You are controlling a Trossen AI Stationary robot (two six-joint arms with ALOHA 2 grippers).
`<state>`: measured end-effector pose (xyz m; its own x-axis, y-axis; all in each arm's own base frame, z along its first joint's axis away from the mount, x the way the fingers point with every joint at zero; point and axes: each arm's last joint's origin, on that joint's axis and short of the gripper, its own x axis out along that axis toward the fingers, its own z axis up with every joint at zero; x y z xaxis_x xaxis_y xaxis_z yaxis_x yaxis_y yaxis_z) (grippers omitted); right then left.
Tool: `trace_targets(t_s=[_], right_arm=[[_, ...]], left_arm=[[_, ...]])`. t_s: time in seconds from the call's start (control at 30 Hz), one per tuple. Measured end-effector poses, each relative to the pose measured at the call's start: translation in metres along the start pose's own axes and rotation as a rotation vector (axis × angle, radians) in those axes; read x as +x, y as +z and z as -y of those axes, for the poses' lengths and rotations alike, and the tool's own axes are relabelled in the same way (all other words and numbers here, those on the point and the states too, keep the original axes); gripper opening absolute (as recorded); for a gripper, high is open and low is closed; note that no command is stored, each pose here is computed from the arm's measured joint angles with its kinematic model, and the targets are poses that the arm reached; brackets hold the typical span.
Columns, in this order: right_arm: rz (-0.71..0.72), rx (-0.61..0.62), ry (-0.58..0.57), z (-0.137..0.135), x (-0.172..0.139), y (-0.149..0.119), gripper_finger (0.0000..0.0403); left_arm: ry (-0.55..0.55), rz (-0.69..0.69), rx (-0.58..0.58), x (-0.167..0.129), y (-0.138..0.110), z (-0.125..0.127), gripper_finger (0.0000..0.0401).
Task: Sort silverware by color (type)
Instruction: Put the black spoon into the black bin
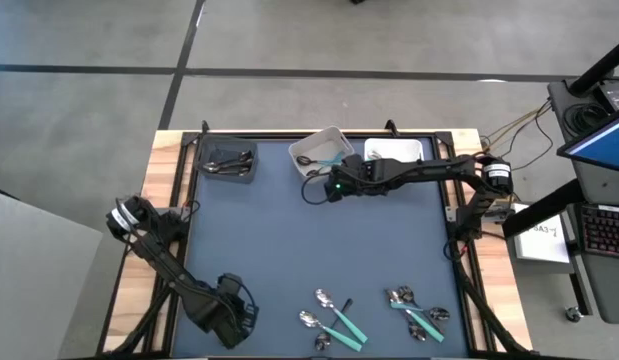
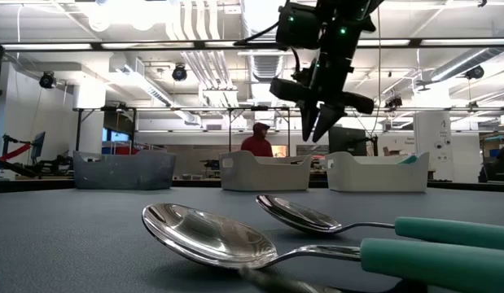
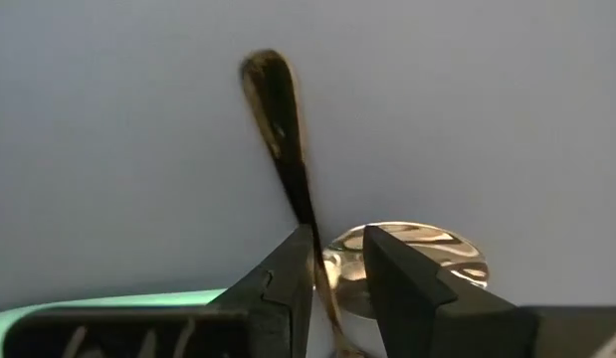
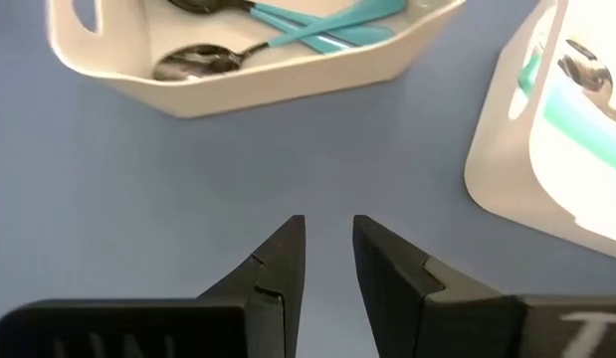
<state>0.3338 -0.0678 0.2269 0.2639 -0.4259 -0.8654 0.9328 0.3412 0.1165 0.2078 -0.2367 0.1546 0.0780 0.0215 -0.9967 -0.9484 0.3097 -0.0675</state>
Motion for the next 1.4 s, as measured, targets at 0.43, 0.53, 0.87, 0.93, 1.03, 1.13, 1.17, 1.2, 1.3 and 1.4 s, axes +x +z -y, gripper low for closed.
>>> trace_targets(t_s=[0.43,0.53,0.87,0.93,1.03,1.13,1.17,1.2,1.3,1.4], right_arm=[[0.034,0.026,0.054,-0.010,-0.014,0.013,0.0079],[0.041,0.031,0.066,-0.012,-0.016,0.015,0.0079],[0.059,0.045,0.095,-0.016,-0.021,0.019,0.0079],[0.060,0.046,0.096,-0.016,-0.021,0.020,0.0079],[0.061,0.047,0.097,-0.016,-0.021,0.020,0.0079],[0.061,0.047,0.097,-0.016,-0.021,0.020,0.0079],[0.061,0.047,0.097,-0.016,-0.021,0.020,0.0079],[0.061,0.046,0.098,-0.016,-0.021,0.020,0.0079],[0.061,0.046,0.098,-0.016,-0.021,0.020,0.0079],[0.061,0.047,0.098,-0.016,-0.021,0.020,0.0079]], left_arm=[[-0.005,0.014,-0.027,0.006,0.002,-0.004,0.0075],[-0.007,0.023,-0.027,0.003,0.001,-0.002,0.0075],[0.018,0.059,-0.015,-0.005,0.001,-0.001,0.0075],[0.023,0.062,-0.014,-0.004,0.002,-0.002,0.0075],[0.032,0.068,-0.014,-0.001,0.003,-0.004,0.0075],[0.047,0.077,-0.017,0.002,0.004,-0.007,0.0075],[0.051,0.079,-0.017,0.004,0.004,-0.007,0.0075],[0.058,0.083,-0.017,0.007,0.004,-0.007,0.0075],[0.076,0.091,-0.035,0.014,0.003,-0.007,0.0075],[0.073,0.089,-0.037,0.017,0.002,-0.005,0.0074]])
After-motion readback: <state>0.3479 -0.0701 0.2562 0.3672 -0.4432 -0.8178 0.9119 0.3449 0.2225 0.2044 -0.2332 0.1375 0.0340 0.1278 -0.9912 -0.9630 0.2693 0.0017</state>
